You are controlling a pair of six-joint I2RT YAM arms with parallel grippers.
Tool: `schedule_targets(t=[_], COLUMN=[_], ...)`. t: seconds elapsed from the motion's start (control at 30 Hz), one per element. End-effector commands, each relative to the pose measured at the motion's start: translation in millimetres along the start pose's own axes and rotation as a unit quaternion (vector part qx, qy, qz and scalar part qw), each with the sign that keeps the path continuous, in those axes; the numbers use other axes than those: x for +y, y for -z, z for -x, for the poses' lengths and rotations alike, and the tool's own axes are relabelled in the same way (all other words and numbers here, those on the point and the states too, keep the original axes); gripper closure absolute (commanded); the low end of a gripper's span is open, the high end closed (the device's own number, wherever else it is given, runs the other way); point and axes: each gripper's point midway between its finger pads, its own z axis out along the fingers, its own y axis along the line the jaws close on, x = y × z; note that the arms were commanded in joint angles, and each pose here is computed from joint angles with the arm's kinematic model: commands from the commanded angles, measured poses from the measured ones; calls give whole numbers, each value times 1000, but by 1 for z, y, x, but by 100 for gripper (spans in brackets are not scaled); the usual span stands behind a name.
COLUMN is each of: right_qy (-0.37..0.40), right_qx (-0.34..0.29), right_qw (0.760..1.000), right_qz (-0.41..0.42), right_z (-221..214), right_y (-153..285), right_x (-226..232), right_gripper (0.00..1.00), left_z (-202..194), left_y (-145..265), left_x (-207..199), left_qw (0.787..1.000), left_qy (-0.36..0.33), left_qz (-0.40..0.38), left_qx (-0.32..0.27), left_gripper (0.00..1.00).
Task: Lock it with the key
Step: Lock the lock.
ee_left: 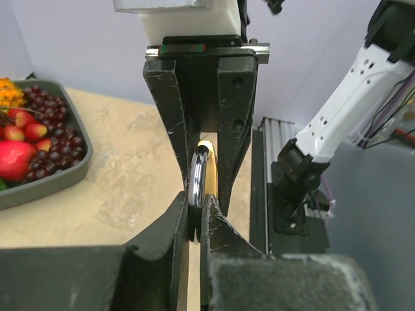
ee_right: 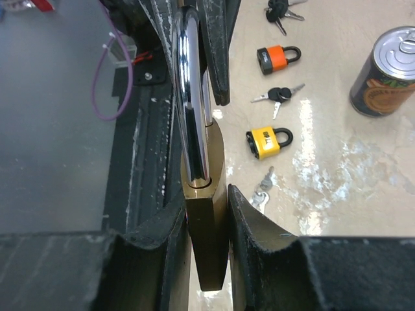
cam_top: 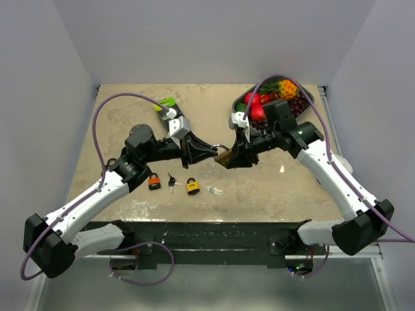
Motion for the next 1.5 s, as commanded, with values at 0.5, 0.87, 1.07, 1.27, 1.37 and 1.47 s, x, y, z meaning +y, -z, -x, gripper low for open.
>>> schedule_targets(t=[0.5,0.87,1.07,1.27,1.37,1.47], right_qy=[198,207,204,140,117,109], right_qx=[-133,-140,-104,-87,-97,-98], right_qw=[969,966,972,986,988,989], right_qz=[62,70,60,21,-3,-13], right_z=[111,114,85,46,41,37], right_y=[2,-1,1,14,23,26], right_x=[26,24,24,8,-4,-4], right_gripper=[100,100,100,53,30,24], left_z=[-153,-165,-104,-33,-7,8], left_y=[10,12,23,46,53,57], left_x=[-40,-42,-5,29,32,26], left_qw=[953,945,972,992,996,996], left_qy=[149,170,148,90,86,82], left_qz=[-92,-93,-66,-31,-21,-23], left_qx=[247,262,170,77,30,-5], left_gripper=[100,100,100,100,100,100])
